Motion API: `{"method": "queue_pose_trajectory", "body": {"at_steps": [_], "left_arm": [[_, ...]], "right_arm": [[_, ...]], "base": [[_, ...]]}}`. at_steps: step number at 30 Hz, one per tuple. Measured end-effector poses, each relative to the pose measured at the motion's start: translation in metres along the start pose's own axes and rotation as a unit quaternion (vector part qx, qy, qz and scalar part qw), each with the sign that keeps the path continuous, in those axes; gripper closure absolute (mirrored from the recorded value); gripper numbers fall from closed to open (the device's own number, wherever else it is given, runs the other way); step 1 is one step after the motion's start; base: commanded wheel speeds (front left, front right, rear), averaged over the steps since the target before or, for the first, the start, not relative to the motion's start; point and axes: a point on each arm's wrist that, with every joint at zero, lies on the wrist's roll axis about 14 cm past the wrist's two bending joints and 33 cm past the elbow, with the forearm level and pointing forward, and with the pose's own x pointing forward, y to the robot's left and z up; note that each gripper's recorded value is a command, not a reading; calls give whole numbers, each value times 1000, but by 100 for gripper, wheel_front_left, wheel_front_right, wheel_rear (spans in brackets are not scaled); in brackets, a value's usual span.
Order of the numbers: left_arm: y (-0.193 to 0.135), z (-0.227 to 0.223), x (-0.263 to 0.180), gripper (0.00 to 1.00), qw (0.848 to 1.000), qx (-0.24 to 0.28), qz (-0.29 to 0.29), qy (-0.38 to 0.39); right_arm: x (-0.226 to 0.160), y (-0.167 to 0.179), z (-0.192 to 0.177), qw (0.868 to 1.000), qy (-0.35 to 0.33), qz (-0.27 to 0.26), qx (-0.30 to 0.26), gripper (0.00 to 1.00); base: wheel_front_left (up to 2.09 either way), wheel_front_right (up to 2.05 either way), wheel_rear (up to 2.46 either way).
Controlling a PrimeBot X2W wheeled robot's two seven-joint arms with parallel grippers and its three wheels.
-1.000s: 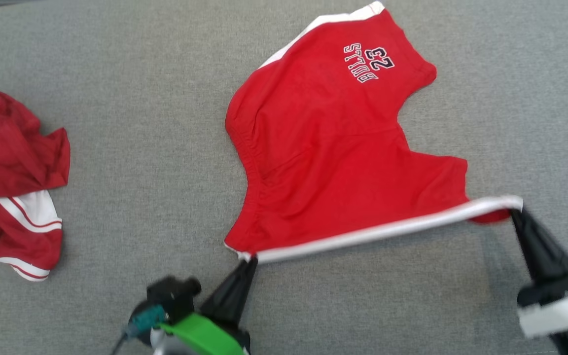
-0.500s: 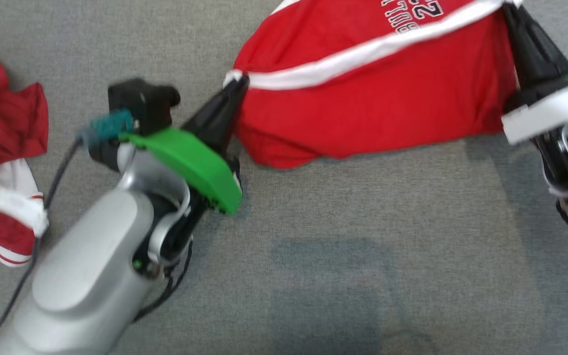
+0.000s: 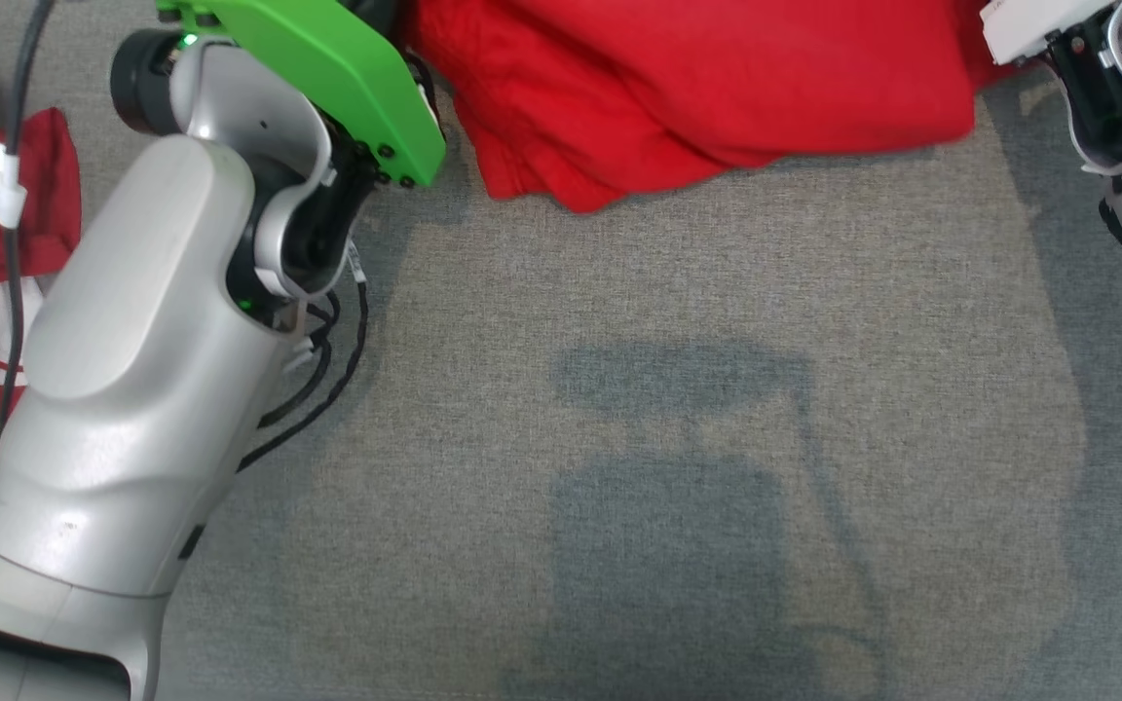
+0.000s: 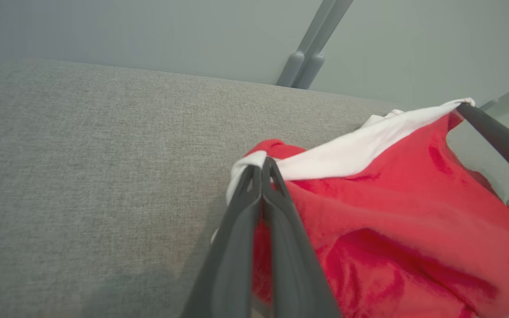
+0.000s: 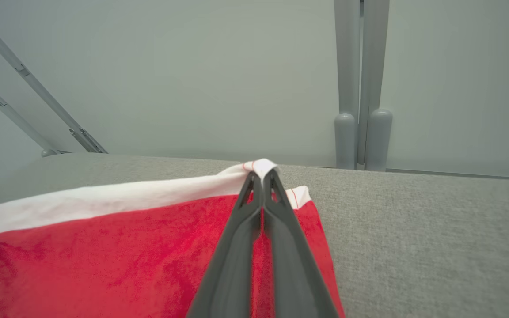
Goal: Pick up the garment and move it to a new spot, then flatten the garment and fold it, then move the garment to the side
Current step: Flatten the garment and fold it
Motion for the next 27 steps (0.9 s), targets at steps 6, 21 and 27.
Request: {"method": "queue_pose_trajectory", "body": {"at_steps": [6,21,27], "left_arm": [[18,4,7,100,1000,-3,25,1],[28,-18,15,0,998,-16,42,43],[28,-7,12,0,999,-7,43,30]], "right_arm": [[16,-11,7,1000,-5,-21,-6,100],[29,-11,-19,997,61,-40,-19,0],[27,5,-8,997,70,-14,-26,0]], "base": [[0,0,0],[0,0,0],[0,0,0]]}}
